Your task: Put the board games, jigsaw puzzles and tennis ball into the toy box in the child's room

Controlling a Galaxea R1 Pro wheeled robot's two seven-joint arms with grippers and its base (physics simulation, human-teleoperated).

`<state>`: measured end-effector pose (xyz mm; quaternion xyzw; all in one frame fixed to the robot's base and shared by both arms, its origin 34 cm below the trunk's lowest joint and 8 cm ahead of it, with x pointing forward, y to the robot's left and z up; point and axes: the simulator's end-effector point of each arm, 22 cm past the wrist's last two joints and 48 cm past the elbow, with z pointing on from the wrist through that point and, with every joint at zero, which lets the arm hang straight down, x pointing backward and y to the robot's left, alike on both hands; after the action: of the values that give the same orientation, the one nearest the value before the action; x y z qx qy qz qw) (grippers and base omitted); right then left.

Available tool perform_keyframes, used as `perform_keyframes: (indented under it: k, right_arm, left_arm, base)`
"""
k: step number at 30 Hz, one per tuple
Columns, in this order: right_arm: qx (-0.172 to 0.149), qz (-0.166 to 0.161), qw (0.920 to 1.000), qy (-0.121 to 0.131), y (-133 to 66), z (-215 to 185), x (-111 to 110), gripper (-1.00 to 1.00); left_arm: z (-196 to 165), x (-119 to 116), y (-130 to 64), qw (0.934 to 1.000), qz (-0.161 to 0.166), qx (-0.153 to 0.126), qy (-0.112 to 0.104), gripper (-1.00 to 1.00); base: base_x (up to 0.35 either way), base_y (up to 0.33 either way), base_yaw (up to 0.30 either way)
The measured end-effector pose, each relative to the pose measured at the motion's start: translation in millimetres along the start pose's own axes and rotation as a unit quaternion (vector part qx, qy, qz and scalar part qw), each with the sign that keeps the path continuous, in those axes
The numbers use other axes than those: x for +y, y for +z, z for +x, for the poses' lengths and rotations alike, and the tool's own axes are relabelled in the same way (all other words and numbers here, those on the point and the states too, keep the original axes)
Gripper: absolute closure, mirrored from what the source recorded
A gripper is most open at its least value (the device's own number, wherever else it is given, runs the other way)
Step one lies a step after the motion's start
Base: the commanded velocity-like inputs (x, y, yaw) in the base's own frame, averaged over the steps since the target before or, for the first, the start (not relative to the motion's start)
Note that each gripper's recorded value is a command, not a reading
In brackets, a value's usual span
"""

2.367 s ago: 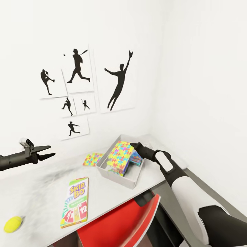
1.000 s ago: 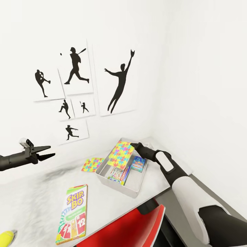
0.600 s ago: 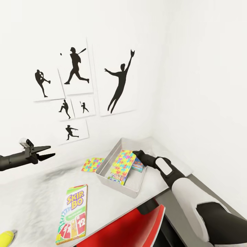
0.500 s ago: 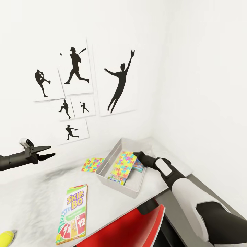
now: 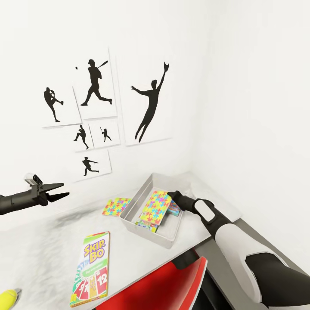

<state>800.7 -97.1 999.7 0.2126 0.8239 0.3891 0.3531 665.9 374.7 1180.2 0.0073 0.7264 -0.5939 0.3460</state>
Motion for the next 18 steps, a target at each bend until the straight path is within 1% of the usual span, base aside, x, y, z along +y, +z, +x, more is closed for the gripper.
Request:
perform_keyframes:
  k: [9, 10, 18]
  right_arm:
    - [-0.005, 0.0, 1.0, -0.004, 0.2, -2.2, 1.0, 1.0]
    - [-0.005, -0.001, 1.0, -0.005, 0.2, -3.4, 2.3, -1.0]
    - [-0.006, -0.002, 1.0, -0.007, 0.2, -5.4, 3.9, -1.0]
  left_arm:
    - [-0.1, -0.1, -0.1, 1.0, 0.0, 0.0, 0.0, -1.0]
    - [-0.1, -0.1, -0.1, 1.0, 0.0, 0.0, 0.0, -1.0]
    - [-0.3, -0.1, -0.2, 1.0, 0.0, -0.001, 0.0, -1.0]
  base:
    - [0.0, 0.0, 0.0]
    - [0.0, 0.0, 0.0]
    - [0.0, 0.0, 0.0]
